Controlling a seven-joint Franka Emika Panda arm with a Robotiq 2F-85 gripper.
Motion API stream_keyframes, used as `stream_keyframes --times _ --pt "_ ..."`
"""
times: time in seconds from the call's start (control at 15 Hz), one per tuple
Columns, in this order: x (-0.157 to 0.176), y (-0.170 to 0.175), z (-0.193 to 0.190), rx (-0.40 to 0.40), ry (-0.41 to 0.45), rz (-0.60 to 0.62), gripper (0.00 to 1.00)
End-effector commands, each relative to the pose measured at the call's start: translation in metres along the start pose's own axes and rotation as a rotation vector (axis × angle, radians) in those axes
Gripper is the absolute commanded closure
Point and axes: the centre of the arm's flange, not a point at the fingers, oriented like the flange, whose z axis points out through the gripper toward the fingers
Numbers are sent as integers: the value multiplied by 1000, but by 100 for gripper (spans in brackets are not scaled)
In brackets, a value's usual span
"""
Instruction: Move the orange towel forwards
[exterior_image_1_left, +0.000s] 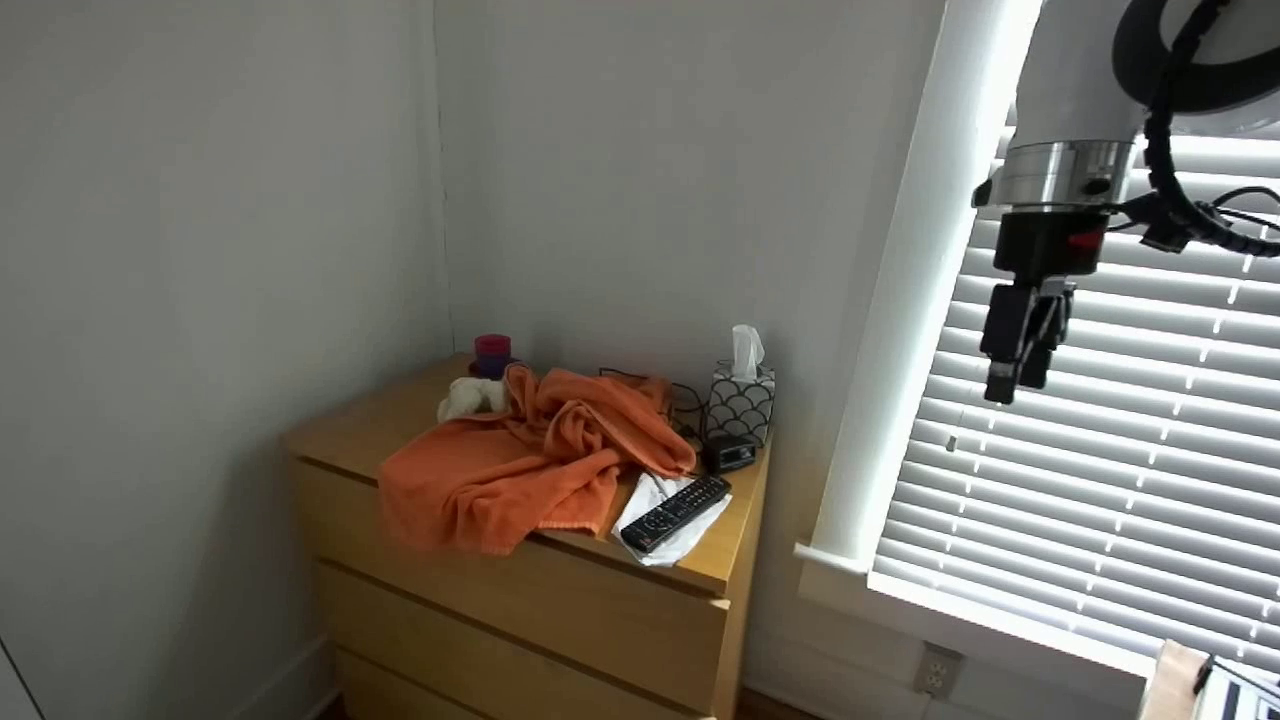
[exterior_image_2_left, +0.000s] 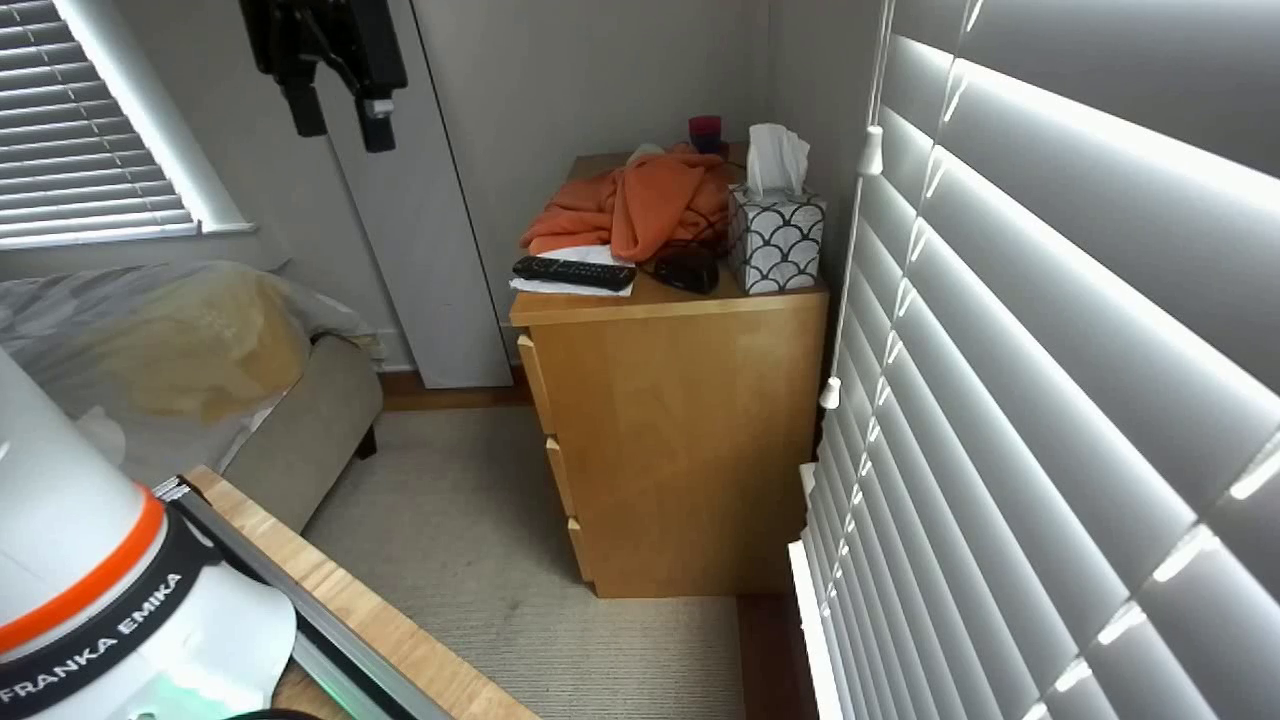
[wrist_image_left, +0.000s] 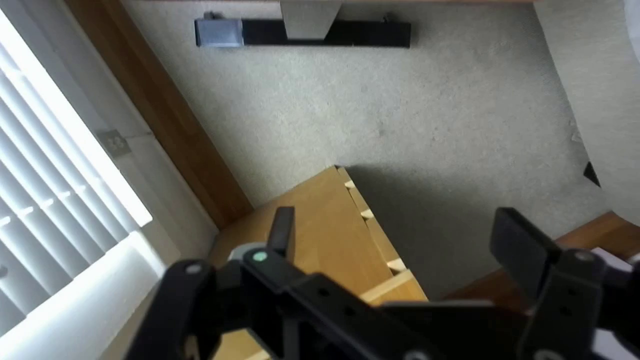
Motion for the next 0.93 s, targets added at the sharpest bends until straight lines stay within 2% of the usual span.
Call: stream_keyframes --times 0.0,0.13,0.27,0.6,0.87 --pt "85 -10 -11 -56 96 -88 0" --pt "123 -17 -15 -94 164 -123 0" --pt "164 -25 -10 -140 194 -143 0" --pt "240 -48 29 -223 187 -170 0" --pt "280 -57 66 -271 172 -184 0"
